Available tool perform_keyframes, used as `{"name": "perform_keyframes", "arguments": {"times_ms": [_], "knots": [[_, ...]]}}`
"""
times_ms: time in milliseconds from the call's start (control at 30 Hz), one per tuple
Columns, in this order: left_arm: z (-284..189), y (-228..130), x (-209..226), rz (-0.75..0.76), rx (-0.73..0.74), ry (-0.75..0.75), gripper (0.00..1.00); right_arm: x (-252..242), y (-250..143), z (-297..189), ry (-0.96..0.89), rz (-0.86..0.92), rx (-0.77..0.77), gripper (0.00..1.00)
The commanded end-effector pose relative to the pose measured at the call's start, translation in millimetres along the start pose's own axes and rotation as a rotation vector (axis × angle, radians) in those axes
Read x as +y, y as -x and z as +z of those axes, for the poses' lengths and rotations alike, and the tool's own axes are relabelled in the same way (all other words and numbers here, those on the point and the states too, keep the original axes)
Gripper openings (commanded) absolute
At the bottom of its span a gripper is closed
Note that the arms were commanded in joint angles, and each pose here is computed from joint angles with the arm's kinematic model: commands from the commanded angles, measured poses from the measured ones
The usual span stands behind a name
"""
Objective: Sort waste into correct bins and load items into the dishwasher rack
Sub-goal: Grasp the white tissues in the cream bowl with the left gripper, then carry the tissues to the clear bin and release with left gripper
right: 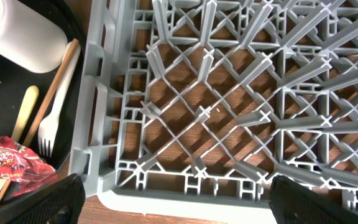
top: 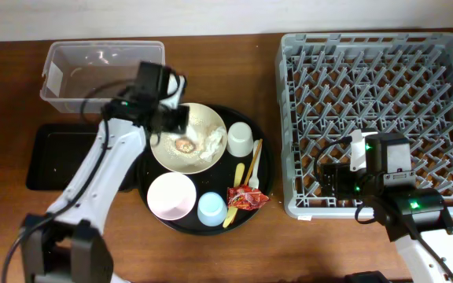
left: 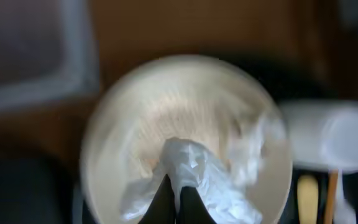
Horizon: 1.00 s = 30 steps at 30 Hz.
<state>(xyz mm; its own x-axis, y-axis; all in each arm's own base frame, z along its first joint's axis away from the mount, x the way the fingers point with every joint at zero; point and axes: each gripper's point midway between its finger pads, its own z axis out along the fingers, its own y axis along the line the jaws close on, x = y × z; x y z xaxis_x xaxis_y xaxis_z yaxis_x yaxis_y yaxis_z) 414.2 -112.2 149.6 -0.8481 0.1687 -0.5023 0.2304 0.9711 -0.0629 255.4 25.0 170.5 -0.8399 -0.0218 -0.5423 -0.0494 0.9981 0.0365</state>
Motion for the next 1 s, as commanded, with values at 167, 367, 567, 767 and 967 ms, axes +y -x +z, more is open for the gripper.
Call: {"name": "perform_keyframes", "arguments": {"times_ms": [167,367,567,767,967], "knots": [[-15,92,134,-0.167,-0.330,0.325,0.01,-1,8,-6,-0.008,0.006,-0.028,0.99],[52,80,142,-0.171,-0.266,0.285,0.49,-1,8,-6,-0.009,0.006,-0.028,0.98],[-34,85,40,-0.073,-0.283,-0.072,0.99,8,9,-7,0.040,0.005,-0.032,0.98],[45,-31,-89,0.095,0.211,-0.209,0.99,8,9,-7,0.041,0.005,-0.030,0.98],[94,-73,-91,0.102,0.375,-0.187,0.72,8,7,-7,0.040,0.006,-0.023,0.98]]}}
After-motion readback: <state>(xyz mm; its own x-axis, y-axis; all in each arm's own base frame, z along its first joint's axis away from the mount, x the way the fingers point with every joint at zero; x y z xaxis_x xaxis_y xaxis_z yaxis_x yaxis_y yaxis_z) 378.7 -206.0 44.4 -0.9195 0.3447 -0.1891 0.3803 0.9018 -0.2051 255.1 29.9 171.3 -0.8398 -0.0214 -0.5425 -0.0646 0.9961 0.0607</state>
